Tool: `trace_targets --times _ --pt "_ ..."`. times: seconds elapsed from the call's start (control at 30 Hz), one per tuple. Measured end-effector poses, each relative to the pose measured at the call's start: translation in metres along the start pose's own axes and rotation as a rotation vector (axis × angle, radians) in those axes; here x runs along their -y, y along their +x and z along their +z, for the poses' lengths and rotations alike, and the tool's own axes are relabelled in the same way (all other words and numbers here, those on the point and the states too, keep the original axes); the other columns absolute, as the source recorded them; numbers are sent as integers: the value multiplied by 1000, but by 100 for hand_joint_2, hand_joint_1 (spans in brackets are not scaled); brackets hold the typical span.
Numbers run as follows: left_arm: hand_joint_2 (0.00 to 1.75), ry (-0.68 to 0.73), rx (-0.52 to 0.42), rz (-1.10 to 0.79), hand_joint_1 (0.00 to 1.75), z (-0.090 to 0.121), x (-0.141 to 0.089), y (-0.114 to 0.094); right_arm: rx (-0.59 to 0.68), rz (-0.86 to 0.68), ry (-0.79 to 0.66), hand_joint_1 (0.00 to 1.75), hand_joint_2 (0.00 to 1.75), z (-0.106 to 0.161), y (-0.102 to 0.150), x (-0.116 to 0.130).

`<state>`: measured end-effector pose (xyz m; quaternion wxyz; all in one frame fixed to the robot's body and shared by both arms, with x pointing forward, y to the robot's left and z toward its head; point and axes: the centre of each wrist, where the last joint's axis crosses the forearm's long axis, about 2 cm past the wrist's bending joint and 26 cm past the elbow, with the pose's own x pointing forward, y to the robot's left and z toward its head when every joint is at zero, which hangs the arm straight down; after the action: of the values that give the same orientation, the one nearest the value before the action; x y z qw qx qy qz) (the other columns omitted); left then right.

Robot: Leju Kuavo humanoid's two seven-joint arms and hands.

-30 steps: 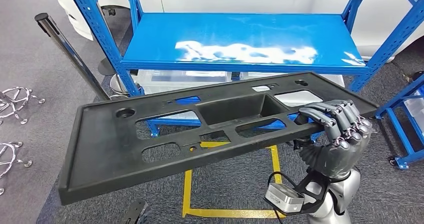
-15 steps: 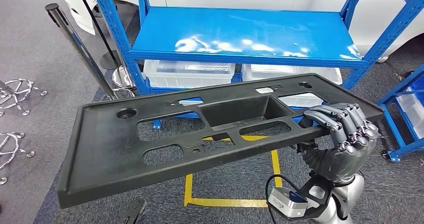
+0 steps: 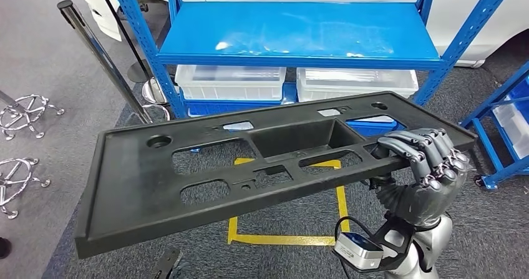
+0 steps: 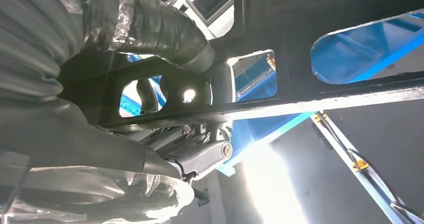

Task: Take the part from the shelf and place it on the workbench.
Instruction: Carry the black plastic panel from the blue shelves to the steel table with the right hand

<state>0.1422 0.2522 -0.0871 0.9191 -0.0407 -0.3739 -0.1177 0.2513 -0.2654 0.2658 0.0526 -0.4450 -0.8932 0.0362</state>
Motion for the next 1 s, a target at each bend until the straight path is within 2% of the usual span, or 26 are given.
trace_targets --times 0.3,0.77,1.0 --pt "175 13 16 3 0 -3 -6 6 16 4 -4 175 175 -3 -1 -5" --pt "175 21 6 -9 0 -2 -10 5 10 3 11 175 175 2 1 -7" --pt "175 -1 8 -11 0 -3 -5 6 5 1 8 175 175 2 2 -8"
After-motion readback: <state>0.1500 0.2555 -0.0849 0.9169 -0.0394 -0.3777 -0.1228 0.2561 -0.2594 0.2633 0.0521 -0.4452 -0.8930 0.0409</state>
